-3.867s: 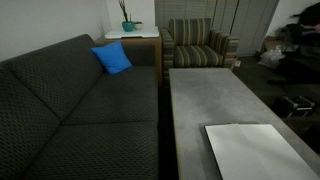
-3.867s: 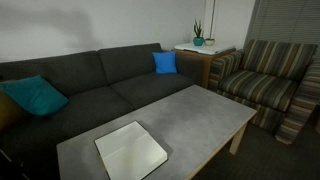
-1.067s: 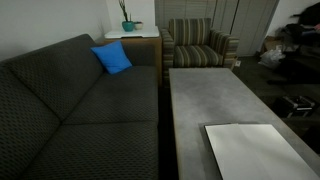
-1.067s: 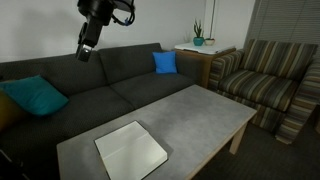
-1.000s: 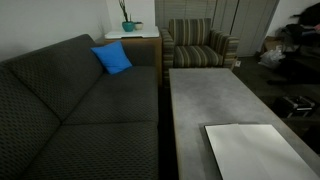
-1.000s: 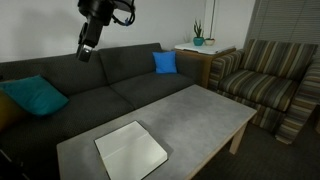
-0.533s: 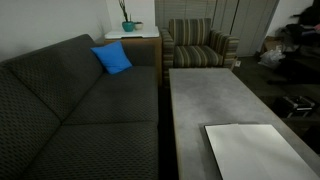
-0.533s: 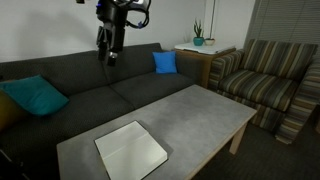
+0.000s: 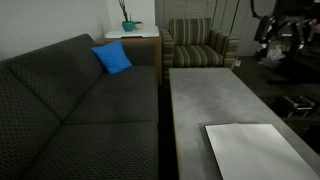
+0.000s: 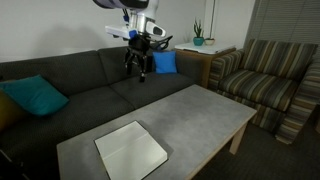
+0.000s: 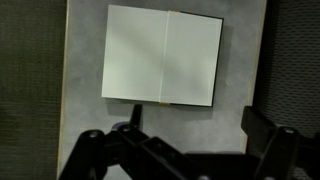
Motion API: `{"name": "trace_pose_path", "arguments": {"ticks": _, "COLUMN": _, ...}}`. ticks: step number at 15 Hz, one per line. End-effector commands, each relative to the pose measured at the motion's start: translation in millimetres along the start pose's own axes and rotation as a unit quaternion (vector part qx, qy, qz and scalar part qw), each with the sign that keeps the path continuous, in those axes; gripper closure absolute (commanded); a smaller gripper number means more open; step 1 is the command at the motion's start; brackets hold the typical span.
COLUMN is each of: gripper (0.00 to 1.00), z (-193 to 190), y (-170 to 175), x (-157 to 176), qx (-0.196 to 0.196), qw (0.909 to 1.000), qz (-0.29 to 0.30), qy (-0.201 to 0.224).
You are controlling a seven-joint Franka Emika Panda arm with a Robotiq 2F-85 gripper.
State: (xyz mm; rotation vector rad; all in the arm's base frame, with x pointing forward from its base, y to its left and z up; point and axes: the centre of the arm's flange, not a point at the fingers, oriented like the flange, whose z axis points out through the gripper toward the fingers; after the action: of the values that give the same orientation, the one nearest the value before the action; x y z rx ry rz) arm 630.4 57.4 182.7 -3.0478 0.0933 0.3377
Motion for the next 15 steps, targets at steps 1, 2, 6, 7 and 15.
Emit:
{"name": "trace_pose_path", "arguments": {"ticks": 1, "gripper": 0.00, "z": 8.8, "y": -3.2, "x": 5.6, "qx": 0.000, "qw": 1.0000, "qz": -0.002, "qy": -0.003}}
{"name": "trace_pose_path", "arguments": {"ticks": 2, "gripper": 0.00, "z": 13.7, "y": -4.2, "x": 6.1, "qx": 0.000, "qw": 1.0000, "qz": -0.002, "qy": -0.006}}
{"name": "trace_pose_path", "arguments": {"ticks": 6, "gripper": 0.00, "z": 3.8, "y": -2.3, "x": 6.1, "qx": 0.000, "qw": 1.0000, "qz": 0.000, "qy": 0.001}}
{"name": "trace_pose_path", "arguments": {"ticks": 7, "gripper": 0.00, "z": 3.8, "y": -2.2, "x": 6.1, "qx": 0.000, "qw": 1.0000, "qz": 0.000, "qy": 0.001}}
{"name": "trace_pose_path", "arguments": {"ticks": 15, "gripper": 0.00, "z": 39.4, "y": -26.1, "x": 26.2, "qx": 0.006, "qw": 0.9988, "qz": 0.003, "qy": 0.048}}
